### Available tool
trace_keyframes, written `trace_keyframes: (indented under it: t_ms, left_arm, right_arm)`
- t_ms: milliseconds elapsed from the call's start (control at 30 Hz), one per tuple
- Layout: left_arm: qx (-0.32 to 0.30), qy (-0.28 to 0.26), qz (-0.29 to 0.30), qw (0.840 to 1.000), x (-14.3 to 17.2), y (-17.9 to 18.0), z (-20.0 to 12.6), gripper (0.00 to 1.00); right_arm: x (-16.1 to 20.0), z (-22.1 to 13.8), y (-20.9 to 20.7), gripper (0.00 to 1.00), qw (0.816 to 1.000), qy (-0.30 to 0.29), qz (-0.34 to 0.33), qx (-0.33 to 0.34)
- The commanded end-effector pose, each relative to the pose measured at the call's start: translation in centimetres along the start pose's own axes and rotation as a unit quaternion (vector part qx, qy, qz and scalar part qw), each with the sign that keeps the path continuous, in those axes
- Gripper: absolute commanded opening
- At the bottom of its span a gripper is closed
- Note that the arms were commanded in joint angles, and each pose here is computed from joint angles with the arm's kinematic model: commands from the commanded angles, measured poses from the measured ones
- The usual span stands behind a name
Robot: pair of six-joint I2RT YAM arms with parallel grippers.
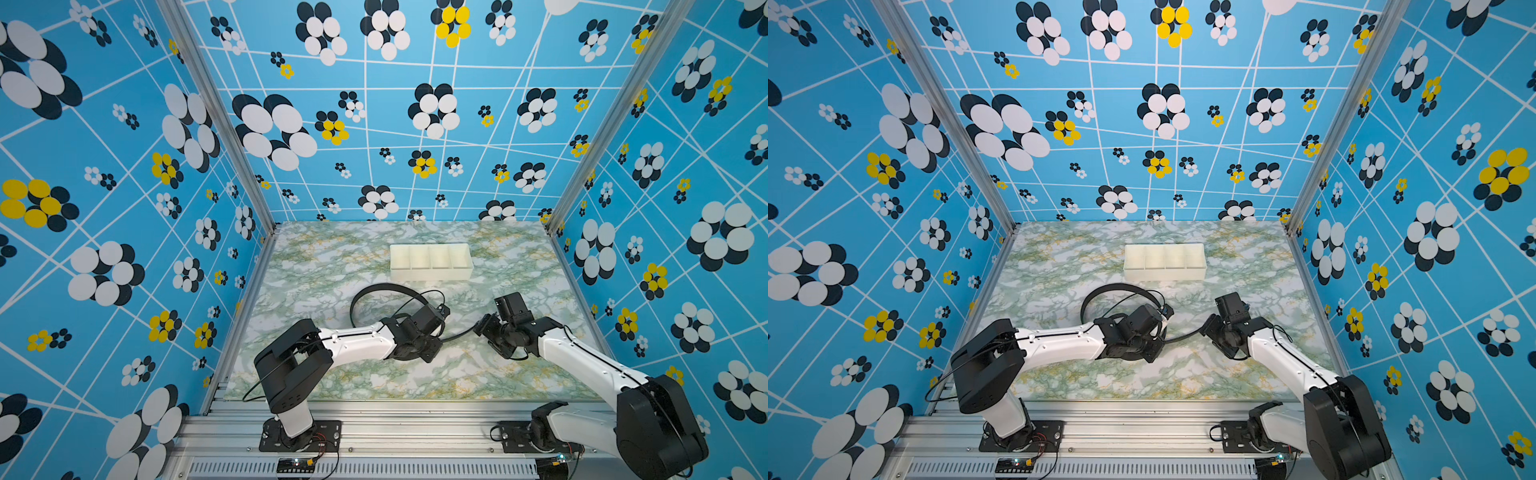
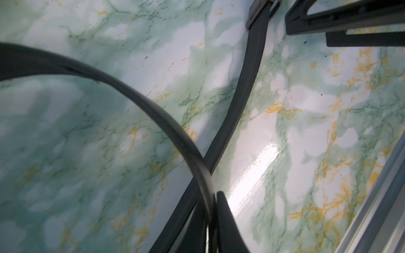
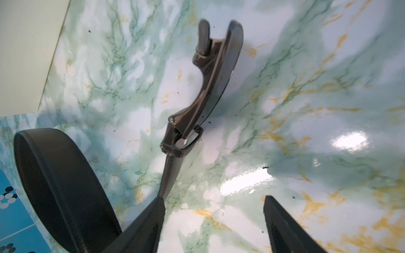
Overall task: Place the belts into the storage roll
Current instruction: Roll the belt at the center of the board.
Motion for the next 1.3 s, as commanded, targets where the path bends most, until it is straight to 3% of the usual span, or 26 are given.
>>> trace_keyframes:
  t_ms: [0, 333, 567, 900, 1267]
  left_arm:
    - [0.003, 0.004, 0.005, 1.000, -0.9, -0.7, -1.4, 0.03]
    - [-0.046, -0.031, 0.069, 0.996, -4.3, -0.6, -6.0, 0.06]
    - [-0.046, -0.010, 0.071, 0.996, -4.4, 1.9, -3.9, 0.08]
    - [-0.044, 0.039, 0.078, 0.995, -1.4, 3.2, 0.3, 0.08]
    - [-0.007, 0.075, 0.101, 0.992, 3.2, 1.5, 1.0, 0.08]
  right_arm:
    - [0.6, -0.5, 0.1, 0.75, 1.000, 0.013, -0.006, -0.001]
    - [1.1, -0.1, -0.5, 0.77, 1.000, 0.021, -0.008, 0.006]
    - [1.6, 0.9, -0.9, 0.78, 0.999, 0.036, -0.009, 0.017]
    - [1.1, 1.3, 0.1, 0.78, 0.999, 0.041, -0.004, 0.007]
    - [0.7, 0.3, 1.1, 0.77, 0.998, 0.016, 0.047, -0.035]
Point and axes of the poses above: each gripper's point midway between its finger pads, its own z axis out along the fingers, its own y axis along the line the jaws close on, x = y × z, the point moved 2 cm from there along -z, back along the fingers, and after that the axes turned 10 degrees about -z, right-handed, at the moved point
